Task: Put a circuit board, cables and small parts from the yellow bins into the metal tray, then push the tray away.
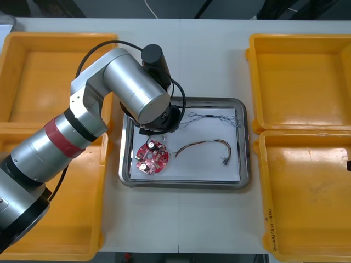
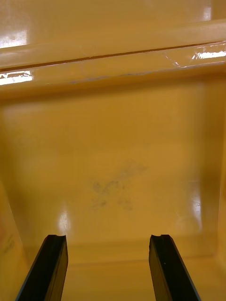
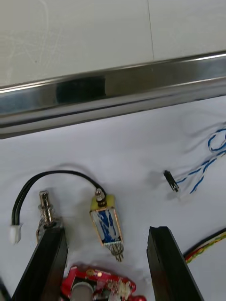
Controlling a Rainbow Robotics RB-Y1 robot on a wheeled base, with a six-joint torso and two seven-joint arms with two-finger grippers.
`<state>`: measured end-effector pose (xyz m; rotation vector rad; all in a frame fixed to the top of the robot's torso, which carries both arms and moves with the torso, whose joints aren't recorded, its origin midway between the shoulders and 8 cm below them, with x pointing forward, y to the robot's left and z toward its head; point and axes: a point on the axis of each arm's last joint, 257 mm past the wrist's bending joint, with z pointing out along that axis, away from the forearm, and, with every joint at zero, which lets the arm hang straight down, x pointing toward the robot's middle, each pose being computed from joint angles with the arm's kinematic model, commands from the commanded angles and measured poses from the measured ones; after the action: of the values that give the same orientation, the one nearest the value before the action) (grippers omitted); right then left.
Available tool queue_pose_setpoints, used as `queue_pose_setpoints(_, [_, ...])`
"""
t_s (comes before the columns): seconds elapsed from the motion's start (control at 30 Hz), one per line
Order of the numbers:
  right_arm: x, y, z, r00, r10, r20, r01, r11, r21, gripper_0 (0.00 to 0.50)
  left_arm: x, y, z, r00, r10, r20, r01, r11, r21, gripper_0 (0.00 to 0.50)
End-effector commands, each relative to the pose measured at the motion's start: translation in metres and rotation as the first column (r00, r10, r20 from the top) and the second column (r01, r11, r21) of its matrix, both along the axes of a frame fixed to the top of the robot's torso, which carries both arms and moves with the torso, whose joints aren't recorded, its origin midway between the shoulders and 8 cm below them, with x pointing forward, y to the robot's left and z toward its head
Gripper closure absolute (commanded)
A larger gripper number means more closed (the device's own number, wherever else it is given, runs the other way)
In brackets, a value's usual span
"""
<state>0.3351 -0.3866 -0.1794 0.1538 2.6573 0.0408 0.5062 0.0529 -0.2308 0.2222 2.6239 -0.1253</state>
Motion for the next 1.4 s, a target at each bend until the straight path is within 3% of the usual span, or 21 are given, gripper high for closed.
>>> queue_pose_setpoints(0.03, [-0.003, -0.01, 0.006, 0.999, -0.036, 0.011, 0.036, 0.999, 0.002, 0.0, 0.001, -0.015, 0.058, 0.998, -0.007, 0.063, 0.01, 0.999, -0.05, 0.0])
queue_pose_setpoints(0.2, [-0.002, -0.009, 0.008, 0.999, -0.036, 0.015, 0.036, 0.999, 0.007, 0.0, -0.005, 0.01, 0.076, 0.998, 0.016, 0.057, -0.015, 1.0, -0.018, 0.0])
queue_pose_setpoints(0.37, [-0.002, -0.01, 0.009, 0.999, -0.038, 0.017, 0.038, 0.999, 0.006, 0.0, -0.011, 0.034, 0.094, 0.999, 0.039, 0.035, -0.038, 0.999, -0.02, 0.0])
queue_pose_setpoints(0.53, [0.0, -0.008, 0.011, 0.999, -0.029, 0.022, 0.029, 1.0, 0.007, 0.0, -0.019, 0.07, 0.109, 1.0, 0.027, 0.004, -0.027, 0.999, 0.031, 0.0])
queue_pose_setpoints(0.8, [0.007, 0.008, 0.016, 0.999, 0.032, 0.03, -0.033, 0.999, 0.017, 0.0, -0.01, 0.111, 0.142, 0.997, 0.004, 0.078, -0.006, 1.0, 0.029, 0.0])
queue_pose_setpoints(0.97, [0.018, 0.031, 0.021, 0.994, 0.107, 0.033, -0.107, 0.994, 0.007, 0.0, -0.014, 0.142, 0.149, 0.996, 0.028, 0.082, -0.028, 1.0, 0.003, 0.0])
queue_pose_setpoints(1.13, [0.028, 0.052, 0.025, 0.984, 0.175, 0.034, -0.175, 0.985, -0.008, 0.0, -0.02, 0.166, 0.145, 0.996, 0.046, 0.072, -0.047, 0.999, 0.011, 0.0])
queue_pose_setpoints(1.4, [0.046, 0.113, 0.036, 0.937, 0.346, 0.041, -0.345, 0.938, -0.032, 0.0, -0.035, 0.214, 0.149, 0.991, 0.102, 0.083, -0.103, 0.995, 0.001, 0.0])
